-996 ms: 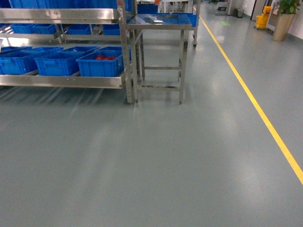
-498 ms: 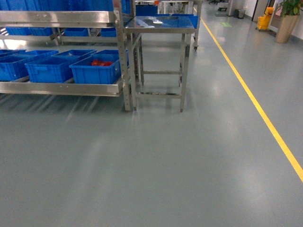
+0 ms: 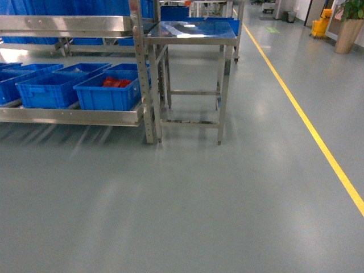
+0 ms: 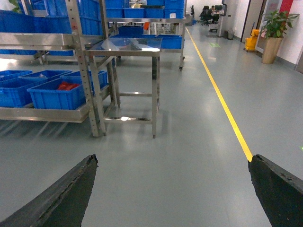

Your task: Pick blue part to blue bin on bottom shelf

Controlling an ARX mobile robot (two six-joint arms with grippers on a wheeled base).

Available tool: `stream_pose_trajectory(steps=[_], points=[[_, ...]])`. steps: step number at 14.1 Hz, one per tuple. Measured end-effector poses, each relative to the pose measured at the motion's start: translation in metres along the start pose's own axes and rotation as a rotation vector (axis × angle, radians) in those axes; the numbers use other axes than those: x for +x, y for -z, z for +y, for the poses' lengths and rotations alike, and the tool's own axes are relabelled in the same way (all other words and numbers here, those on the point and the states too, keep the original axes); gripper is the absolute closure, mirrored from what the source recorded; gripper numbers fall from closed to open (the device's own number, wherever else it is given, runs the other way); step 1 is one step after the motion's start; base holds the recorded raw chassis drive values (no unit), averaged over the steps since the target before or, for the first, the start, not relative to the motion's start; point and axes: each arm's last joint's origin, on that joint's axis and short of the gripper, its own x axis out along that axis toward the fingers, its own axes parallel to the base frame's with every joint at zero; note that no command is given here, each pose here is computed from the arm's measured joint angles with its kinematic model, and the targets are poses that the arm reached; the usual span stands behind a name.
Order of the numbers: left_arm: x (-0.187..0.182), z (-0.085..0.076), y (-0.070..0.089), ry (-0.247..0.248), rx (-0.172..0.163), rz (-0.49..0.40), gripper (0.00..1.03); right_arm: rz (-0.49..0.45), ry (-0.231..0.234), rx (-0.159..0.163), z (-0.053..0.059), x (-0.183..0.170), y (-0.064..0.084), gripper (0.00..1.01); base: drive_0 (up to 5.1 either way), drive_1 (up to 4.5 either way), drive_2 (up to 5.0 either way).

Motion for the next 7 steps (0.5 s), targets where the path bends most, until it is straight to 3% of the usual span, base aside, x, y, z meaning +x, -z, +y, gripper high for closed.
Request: stream_pose_trajectory(steps=[7], points=[[0.0, -0.0001, -0.0004, 0.001, -0.001, -0.004, 0.6, 0.001, 0.0, 0.0, 0.0, 0.0, 0.0001, 0.03, 0.0, 3.97, -4.0]])
